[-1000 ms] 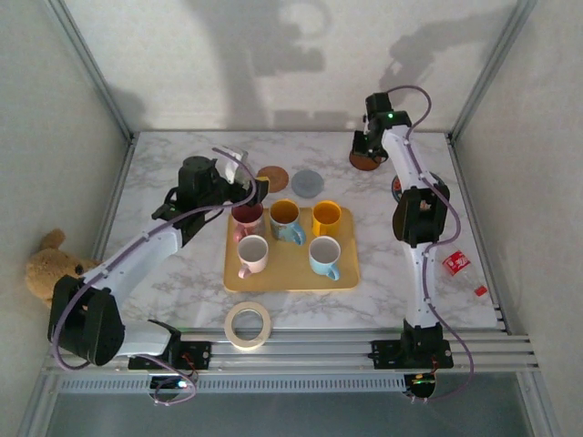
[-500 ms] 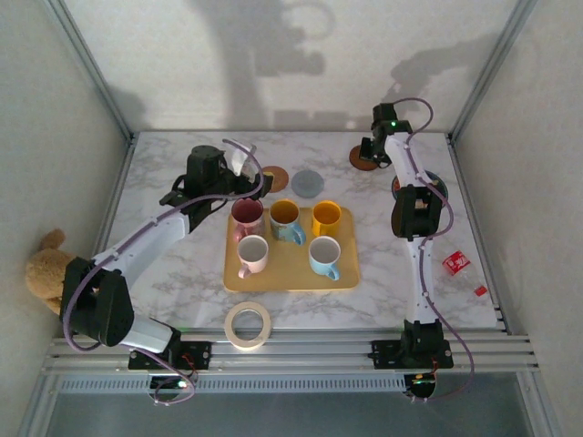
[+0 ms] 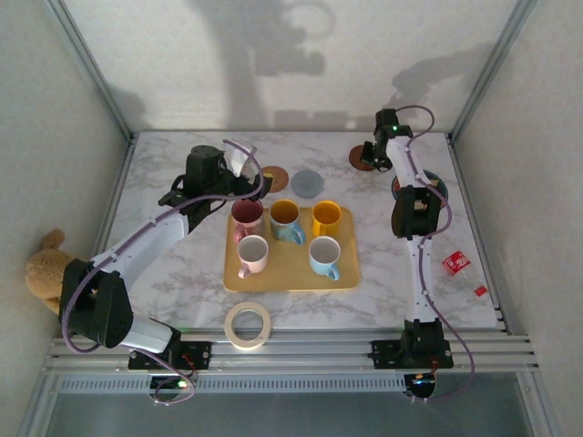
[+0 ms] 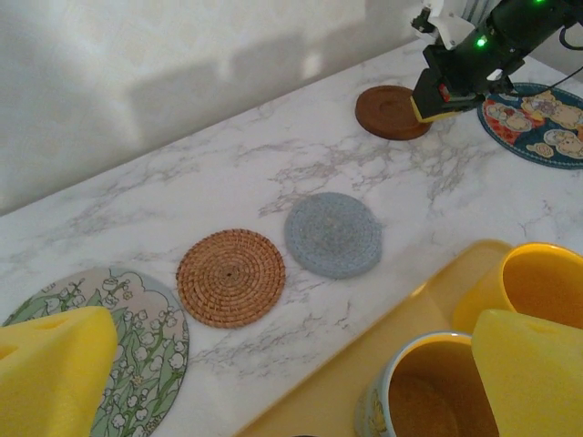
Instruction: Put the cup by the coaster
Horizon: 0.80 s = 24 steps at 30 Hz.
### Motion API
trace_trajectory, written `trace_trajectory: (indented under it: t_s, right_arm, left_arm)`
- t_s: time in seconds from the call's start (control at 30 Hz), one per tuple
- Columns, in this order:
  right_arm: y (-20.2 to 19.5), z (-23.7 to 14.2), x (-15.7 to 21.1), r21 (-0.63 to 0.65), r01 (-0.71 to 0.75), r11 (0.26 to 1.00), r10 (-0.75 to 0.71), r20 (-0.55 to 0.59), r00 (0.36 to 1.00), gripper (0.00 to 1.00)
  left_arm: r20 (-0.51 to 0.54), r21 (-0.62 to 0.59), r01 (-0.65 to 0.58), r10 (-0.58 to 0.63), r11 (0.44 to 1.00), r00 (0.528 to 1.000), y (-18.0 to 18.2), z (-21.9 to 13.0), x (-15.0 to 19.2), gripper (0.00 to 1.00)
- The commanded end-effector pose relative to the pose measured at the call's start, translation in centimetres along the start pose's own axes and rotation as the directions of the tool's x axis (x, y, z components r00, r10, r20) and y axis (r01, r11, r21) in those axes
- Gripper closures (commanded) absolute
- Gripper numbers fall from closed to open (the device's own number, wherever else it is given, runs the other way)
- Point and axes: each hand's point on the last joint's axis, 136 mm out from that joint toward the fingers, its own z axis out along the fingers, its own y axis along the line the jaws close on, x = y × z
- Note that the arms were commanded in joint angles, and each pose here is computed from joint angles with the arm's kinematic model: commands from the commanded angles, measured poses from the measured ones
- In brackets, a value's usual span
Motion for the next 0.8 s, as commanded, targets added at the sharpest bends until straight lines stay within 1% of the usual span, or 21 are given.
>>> trace_trajectory:
  t_s: [0.0,0.2,0.37,0.63,0.77]
  right_arm:
    - [-0.3,0.7,1.4,-0.023,-0.054,0.998,0.053,-0.065,0.996,1.00]
    - [-0.2,0.5,2.5,-0.028,-0.060,0.998,0.056,-0.110,0.992,1.00]
    - [-0.2,-0.9,3.0,-0.028,-0.045,0.999,0.041,-0.119,0.992,1.00]
    - [0.4,-4.5,2.7,-0.047,-0.012,0.999,0.008,-0.093,0.996,1.00]
    - [0.8,-5.9,1.8,-0.052,0.010,0.999,-0.012,-0.045,0.999,1.00]
  left_arm:
    - [0.028,-0.002,-0.025,0.025,1.000,0.999,-0.3,-0.5,-1.0,0.00]
    - [0.012,-0.001,-0.024,0.024,1.000,1.000,-0.3,-0.3,-0.6,0.00]
    - [0.003,-0.002,-0.025,0.025,1.000,1.000,-0.4,-0.4,-0.2,0.00]
    - [-0.004,-0.005,-0.029,0.029,1.000,1.000,-0.3,-0.5,0.1,0.00]
    - [-0.002,-0.005,-0.029,0.029,1.000,1.000,-0.4,-0.7,0.2,0.00]
